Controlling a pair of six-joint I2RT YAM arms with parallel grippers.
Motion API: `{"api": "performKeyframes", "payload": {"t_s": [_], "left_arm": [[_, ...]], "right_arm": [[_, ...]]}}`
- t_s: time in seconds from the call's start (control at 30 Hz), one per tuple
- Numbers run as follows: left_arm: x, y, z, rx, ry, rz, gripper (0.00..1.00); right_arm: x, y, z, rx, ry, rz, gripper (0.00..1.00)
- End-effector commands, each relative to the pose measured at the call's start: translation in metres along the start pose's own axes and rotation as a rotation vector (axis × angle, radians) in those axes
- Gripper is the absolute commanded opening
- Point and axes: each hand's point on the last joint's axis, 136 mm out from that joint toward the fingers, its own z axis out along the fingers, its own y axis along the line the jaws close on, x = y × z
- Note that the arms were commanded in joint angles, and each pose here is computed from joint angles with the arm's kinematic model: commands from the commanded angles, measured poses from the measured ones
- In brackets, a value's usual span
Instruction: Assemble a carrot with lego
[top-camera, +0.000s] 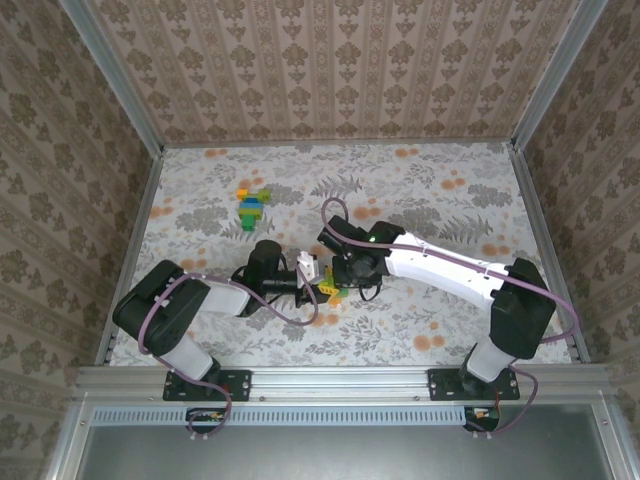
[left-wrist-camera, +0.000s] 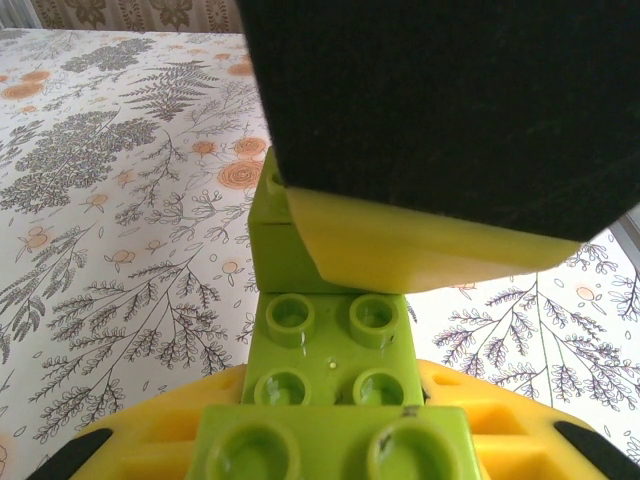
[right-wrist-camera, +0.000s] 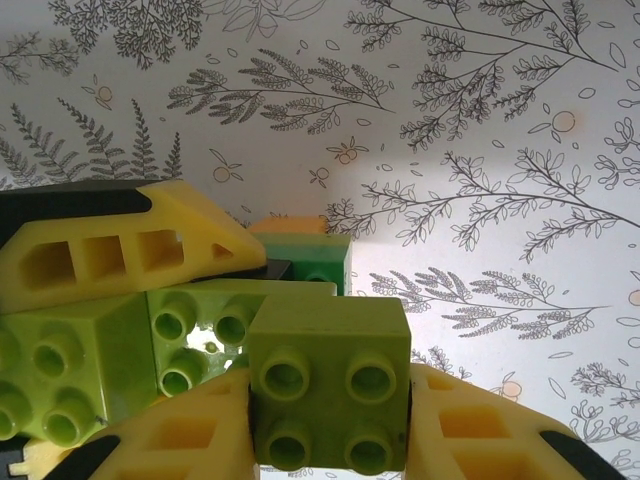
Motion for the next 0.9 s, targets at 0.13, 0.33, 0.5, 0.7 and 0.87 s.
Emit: {"api": "performKeyframes", "payload": {"t_s": [0.13,0.33,0.5,0.7,0.87], "left_arm": [[0.021,0.003,0.001,-0.03,0.078,-0.044,0.26],[0.022,0.004,0.002,-0.029,0.081,-0.045,0.26],[0.023,0.004,0.002,-0.031,0.085,-0.048,0.26],[0.023,0.004,0.003,-0.03,0.088,-0.049,0.26],[0.024,0.005,0.003,-0.032,0.092,-0.05,0.27]], "right_arm": [[0.024,-0.02,0.024,0.152,0.136,-0.046,0.25],[0.033,-0.019,0.033,0.139,0.153,-0.033,0.25],[0.03,-0.015,0.031,0.121,0.136,-0.036,0.35],[0.02,0.007,0.022,-0.004,0.083,-0.049,0.58],[0.015,0.009,0.011,-0.025,0.05,-0.056,0.66]]}}
